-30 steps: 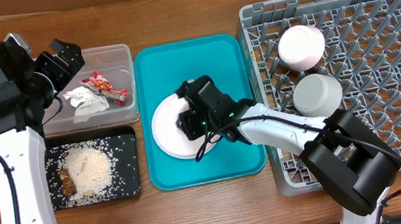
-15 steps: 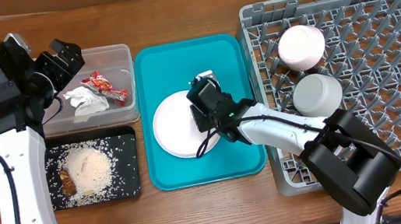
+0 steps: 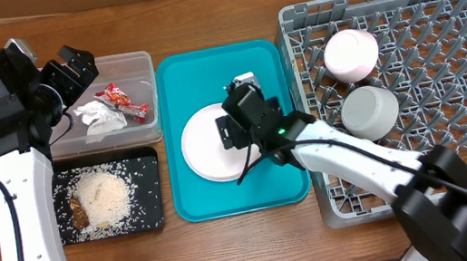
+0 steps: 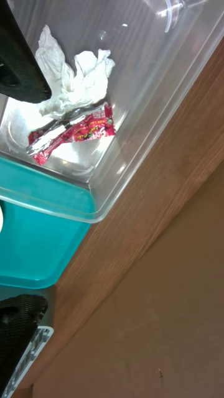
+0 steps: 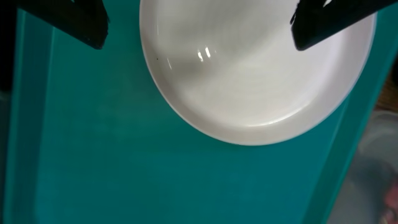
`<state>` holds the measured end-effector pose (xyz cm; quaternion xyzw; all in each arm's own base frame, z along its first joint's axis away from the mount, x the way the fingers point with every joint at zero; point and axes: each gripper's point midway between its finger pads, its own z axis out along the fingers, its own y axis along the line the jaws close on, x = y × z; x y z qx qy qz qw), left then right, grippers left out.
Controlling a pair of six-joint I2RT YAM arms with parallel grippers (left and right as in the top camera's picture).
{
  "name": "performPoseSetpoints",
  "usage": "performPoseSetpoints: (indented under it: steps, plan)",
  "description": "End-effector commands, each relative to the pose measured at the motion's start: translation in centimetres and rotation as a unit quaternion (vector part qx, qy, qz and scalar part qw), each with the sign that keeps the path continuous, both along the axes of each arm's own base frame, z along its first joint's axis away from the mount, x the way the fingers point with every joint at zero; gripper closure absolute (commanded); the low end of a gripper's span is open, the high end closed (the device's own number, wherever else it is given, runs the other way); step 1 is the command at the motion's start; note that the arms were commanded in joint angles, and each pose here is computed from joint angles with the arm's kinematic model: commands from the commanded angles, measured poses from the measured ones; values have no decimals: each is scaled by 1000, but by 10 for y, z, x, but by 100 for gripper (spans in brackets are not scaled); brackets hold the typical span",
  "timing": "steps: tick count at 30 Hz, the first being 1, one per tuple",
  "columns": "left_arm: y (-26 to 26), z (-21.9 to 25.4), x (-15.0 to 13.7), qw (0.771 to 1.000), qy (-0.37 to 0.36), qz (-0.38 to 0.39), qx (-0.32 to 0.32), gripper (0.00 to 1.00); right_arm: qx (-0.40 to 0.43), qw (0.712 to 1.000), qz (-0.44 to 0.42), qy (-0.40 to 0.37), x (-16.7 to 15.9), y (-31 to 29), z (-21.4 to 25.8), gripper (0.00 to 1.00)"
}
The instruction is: Sort waste into correct bins and load items into the dishwasher
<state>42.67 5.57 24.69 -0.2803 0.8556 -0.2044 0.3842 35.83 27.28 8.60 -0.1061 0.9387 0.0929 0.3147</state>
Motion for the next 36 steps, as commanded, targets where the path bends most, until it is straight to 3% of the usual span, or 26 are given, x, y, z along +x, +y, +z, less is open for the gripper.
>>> performPoseSetpoints:
  steps: [1,4,9,15,36]
  plan:
    - [1,2,2,1000,-2,3,0,0,3,1000,-9,-11,4,-4,17,0]
    - [1,2,2,1000,-2,3,0,0,-11,1000,-10,1,2,-11,5,0]
    - [1,2,2,1000,-2,3,0,0,-21,1000,-11,13,0,-13,-13,38]
    - [1,2,2,1000,-2,3,0,0,-47,998,-27,8,6,-21,-26,60]
    - [1,2,2,1000,-2,3,0,0,-79,996,-42,8,7,-32,-40,61]
